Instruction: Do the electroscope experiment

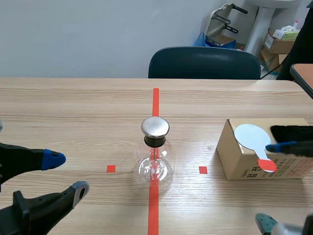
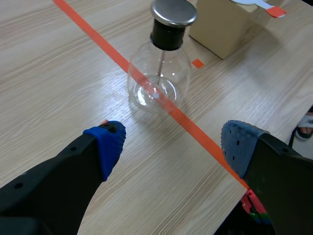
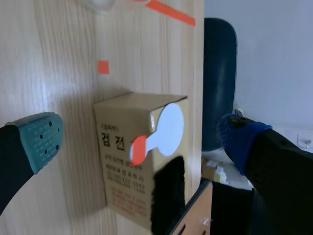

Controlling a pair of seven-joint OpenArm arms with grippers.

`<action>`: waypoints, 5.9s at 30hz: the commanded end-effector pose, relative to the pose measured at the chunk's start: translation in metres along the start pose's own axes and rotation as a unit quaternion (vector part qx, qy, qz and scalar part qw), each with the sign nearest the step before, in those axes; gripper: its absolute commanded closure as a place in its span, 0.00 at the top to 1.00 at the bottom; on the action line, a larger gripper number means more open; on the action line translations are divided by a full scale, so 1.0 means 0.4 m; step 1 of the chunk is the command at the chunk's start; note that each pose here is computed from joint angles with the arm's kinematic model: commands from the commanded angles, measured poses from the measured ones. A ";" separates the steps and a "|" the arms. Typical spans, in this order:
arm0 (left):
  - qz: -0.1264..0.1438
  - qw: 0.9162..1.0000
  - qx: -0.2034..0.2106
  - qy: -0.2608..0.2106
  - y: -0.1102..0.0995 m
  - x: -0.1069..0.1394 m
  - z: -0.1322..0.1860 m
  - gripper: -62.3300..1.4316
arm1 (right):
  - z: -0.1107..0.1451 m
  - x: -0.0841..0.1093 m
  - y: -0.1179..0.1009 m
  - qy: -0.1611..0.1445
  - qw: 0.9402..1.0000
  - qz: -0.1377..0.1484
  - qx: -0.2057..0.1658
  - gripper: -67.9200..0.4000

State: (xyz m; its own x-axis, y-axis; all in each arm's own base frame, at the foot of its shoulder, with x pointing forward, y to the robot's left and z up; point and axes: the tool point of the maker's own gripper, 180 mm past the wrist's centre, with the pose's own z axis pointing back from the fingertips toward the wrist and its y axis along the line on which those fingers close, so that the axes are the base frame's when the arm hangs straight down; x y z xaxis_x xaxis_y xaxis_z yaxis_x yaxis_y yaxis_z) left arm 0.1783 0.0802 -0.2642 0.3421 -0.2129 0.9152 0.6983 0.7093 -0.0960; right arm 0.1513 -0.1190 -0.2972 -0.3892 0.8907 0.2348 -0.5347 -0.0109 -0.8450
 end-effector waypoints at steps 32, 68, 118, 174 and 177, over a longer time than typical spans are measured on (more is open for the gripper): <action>0.078 0.979 -0.160 -0.101 -0.170 0.085 0.040 0.71 | -0.114 -0.200 0.005 0.131 0.973 0.100 -0.163 1.00; -0.095 0.975 -0.191 -0.064 -0.229 0.096 0.031 0.71 | -0.149 -0.189 -0.029 0.110 0.973 0.092 -0.183 0.88; -0.094 0.978 -0.166 -0.083 -0.203 0.105 0.026 0.71 | -0.151 -0.190 -0.029 0.112 0.972 0.105 -0.180 0.02; -0.101 0.981 -0.162 -0.043 -0.196 0.070 0.021 0.71 | -0.151 -0.190 -0.028 0.112 0.972 0.105 -0.179 0.02; -0.101 0.981 -0.162 -0.045 -0.197 0.071 0.021 0.71 | -0.151 -0.190 -0.028 0.112 0.972 0.105 -0.179 0.02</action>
State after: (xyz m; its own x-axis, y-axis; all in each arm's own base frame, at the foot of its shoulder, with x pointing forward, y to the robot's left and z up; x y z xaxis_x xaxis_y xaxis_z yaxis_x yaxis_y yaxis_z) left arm 0.1280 0.0279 -0.2350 0.1351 -0.2922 0.9468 0.9150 0.4033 -0.0061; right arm 0.2241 -0.1562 -0.3444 -0.2695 0.9628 -0.0202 -0.1876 -0.0731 -0.9795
